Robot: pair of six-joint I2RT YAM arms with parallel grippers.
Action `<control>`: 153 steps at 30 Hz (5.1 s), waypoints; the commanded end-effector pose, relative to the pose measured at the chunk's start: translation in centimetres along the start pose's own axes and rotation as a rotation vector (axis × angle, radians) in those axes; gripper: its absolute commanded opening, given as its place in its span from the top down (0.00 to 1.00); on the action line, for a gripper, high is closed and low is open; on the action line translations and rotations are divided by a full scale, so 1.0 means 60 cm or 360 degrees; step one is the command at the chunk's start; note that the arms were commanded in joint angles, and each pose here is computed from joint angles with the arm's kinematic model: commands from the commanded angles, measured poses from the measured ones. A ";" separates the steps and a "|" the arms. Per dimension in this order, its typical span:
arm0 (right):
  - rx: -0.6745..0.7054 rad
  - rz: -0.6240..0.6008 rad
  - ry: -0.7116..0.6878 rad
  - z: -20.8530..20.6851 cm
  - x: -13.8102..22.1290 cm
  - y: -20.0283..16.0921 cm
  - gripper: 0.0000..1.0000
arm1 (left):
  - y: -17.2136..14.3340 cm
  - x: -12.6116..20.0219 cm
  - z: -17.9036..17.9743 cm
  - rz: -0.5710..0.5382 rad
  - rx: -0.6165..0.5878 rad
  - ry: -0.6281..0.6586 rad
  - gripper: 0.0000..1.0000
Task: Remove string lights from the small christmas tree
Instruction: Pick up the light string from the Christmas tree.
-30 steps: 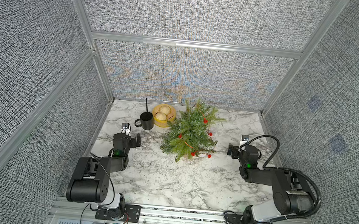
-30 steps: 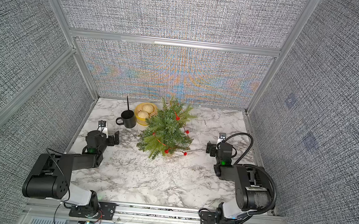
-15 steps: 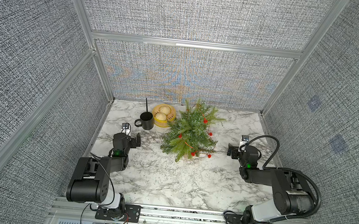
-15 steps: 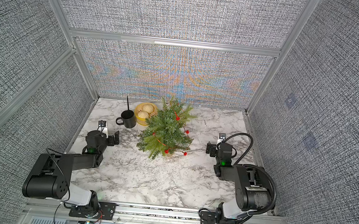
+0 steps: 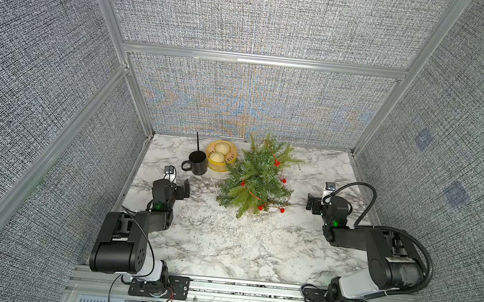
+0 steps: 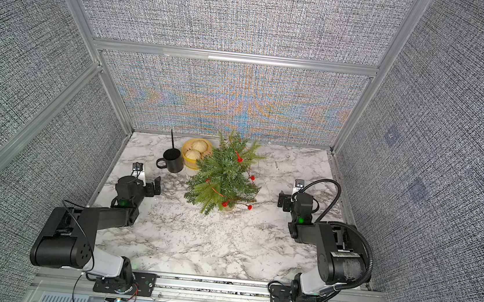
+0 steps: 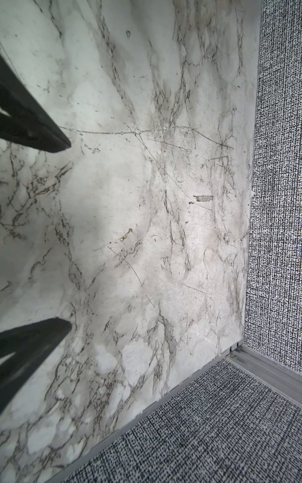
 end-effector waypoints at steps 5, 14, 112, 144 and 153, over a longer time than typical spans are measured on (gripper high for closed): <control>-0.0006 -0.0044 -0.0003 0.000 0.001 0.010 0.01 | 0.009 -0.003 -0.001 -0.0034 0.0002 -0.0009 0.01; -0.0025 -0.0134 -0.0067 -0.009 0.024 0.023 0.01 | 0.034 0.030 0.002 -0.0108 -0.0006 0.0023 0.01; -0.0013 -0.0005 0.1660 0.310 0.277 0.419 0.61 | 0.300 0.281 -0.320 0.0154 0.0166 -0.2073 0.22; 0.0034 -0.0101 0.1599 0.304 0.294 0.439 0.90 | 0.306 0.297 -0.340 0.0173 0.0124 -0.2127 0.21; 0.0058 -0.0135 0.1623 0.311 0.299 0.466 0.90 | 0.308 0.292 -0.349 0.0184 0.0115 -0.2139 0.21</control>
Point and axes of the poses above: each gripper's point midway between its finger pads, its own x axis back along the fingers, its own z axis along the line the jaws close on, y = z × x, the point moved 5 cm from there along x, back along the fingers, and after that the axes turned 2 degrees about x, right-handed, at the moved point
